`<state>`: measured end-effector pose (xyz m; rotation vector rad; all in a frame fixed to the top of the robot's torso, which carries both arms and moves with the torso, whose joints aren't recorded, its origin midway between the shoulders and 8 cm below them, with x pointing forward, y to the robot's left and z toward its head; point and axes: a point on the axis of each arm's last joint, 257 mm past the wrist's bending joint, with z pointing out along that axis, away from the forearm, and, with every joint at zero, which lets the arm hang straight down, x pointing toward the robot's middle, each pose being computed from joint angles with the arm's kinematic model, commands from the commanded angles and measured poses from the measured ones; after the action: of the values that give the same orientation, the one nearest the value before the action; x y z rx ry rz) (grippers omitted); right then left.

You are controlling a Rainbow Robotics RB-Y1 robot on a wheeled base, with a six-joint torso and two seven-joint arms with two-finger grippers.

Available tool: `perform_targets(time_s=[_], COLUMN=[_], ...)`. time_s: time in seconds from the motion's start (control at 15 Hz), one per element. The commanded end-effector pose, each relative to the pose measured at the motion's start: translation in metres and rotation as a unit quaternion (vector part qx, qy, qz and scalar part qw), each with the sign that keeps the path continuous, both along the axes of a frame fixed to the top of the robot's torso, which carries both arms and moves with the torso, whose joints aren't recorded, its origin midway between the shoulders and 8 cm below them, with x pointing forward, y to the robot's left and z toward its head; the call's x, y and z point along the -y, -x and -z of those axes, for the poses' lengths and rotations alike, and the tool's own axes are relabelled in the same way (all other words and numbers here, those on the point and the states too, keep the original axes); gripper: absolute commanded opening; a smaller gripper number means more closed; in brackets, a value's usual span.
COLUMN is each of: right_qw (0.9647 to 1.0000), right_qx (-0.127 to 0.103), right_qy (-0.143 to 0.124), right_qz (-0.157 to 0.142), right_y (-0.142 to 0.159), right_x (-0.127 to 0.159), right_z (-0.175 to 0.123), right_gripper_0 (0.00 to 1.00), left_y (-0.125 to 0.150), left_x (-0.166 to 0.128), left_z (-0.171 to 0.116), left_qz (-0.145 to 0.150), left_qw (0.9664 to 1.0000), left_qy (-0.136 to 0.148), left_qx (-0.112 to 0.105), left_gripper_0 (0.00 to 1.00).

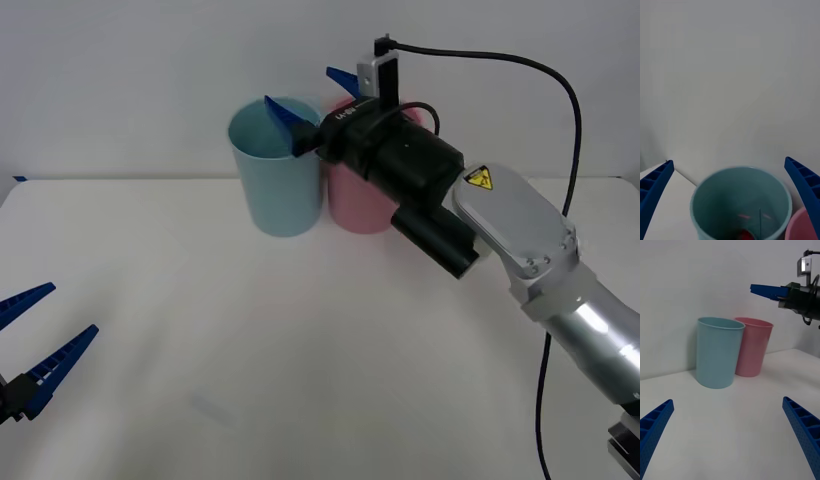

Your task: Grasp the object on the table and drop it into the matching bin: aluminum can to the light blue bin, PET bottle to the pink bin.

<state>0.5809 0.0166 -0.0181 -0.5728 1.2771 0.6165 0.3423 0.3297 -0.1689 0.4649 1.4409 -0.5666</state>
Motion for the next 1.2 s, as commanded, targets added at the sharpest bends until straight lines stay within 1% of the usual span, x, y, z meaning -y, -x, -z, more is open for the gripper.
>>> perform_targets(time_s=[0.07, 0.2, 0.4, 0.53, 0.73, 0.87, 1.0, 1.2], right_qw=[0.9998, 0.9991, 0.9981, 0.997, 0.9948, 0.9935, 0.9928, 0.9918], right_qx=[-0.001, -0.013, -0.017, -0.017, 0.002, 0.011, 0.007, -0.013], right_qy=[0.016, 0.02, 0.033, 0.048, 0.084, 0.104, 0.112, 0.118], right_qz=[-0.015, -0.035, -0.049, -0.058, -0.057, -0.044, -0.041, -0.047], right_y=[0.027, 0.051, 0.077, 0.091, 0.107, 0.114, 0.124, 0.146], right_x=[0.022, 0.04, 0.065, 0.083, 0.118, 0.144, 0.167, 0.202], right_z=[0.014, 0.024, 0.033, 0.041, 0.056, 0.068, 0.076, 0.089], right_gripper_0=[1.0, 1.0, 1.0, 1.0, 1.0, 1.0, 1.0, 1.0], left_y=[0.0, 0.0, 0.0, 0.0, 0.0, 0.0, 0.0, 0.0], left_x=[0.0, 0.0, 0.0, 0.0, 0.0, 0.0, 0.0, 0.0], left_z=[0.0, 0.0, 0.0, 0.0, 0.0, 0.0, 0.0, 0.0], left_qz=[0.0, 0.0, 0.0, 0.0, 0.0, 0.0, 0.0, 0.0], left_qw=[1.0, 1.0, 1.0, 1.0, 1.0, 1.0, 1.0, 1.0], left_qy=[0.0, 0.0, 0.0, 0.0, 0.0, 0.0, 0.0, 0.0], left_qx=[0.0, 0.0, 0.0, 0.0, 0.0, 0.0, 0.0, 0.0], left_gripper_0=[1.0, 1.0, 1.0, 1.0, 1.0, 1.0, 1.0, 1.0])
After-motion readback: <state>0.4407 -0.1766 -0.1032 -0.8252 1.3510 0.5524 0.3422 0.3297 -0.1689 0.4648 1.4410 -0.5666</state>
